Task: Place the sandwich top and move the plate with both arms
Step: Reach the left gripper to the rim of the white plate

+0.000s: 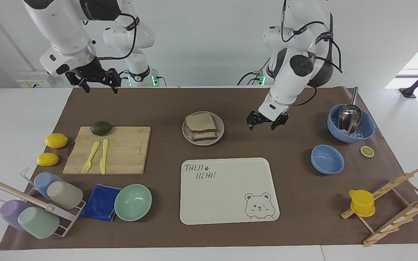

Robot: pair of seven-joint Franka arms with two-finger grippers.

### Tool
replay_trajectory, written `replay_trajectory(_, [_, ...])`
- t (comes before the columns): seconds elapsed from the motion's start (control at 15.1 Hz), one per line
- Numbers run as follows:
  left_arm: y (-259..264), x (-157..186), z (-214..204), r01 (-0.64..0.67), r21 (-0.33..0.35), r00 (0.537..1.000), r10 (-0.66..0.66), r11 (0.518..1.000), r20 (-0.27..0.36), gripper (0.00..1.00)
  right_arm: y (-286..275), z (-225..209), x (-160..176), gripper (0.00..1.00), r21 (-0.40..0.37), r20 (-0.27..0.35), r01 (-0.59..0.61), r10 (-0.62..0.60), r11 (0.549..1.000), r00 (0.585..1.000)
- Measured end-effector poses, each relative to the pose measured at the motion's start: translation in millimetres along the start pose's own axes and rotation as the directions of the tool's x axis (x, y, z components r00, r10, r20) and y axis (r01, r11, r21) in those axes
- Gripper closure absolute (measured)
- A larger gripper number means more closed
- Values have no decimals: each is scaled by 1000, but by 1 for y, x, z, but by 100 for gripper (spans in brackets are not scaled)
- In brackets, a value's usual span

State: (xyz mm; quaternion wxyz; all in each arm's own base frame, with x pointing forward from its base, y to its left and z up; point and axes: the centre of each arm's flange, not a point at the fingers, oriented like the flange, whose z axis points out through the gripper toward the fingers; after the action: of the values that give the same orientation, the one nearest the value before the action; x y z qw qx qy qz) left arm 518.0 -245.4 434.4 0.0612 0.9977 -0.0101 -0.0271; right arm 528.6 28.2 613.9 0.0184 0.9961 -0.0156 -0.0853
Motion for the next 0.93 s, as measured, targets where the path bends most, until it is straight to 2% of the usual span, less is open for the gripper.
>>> replay_trajectory(0.27, [22,-17,29,-47,2,999,47,999,-7,0,-2,0,0,0,-1,1,5,-5,1000,1000])
replay_trajectory(0.53, [40,-40,61,-90,12,996,90,996,17,0,1,1,1,0,0,4,0,0,1000,1000])
replay_trajectory(0.93, [79,-91,108,-125,-14,991,125,992,38,0,4,10,10,0,0,21,-7,7,1000,1000])
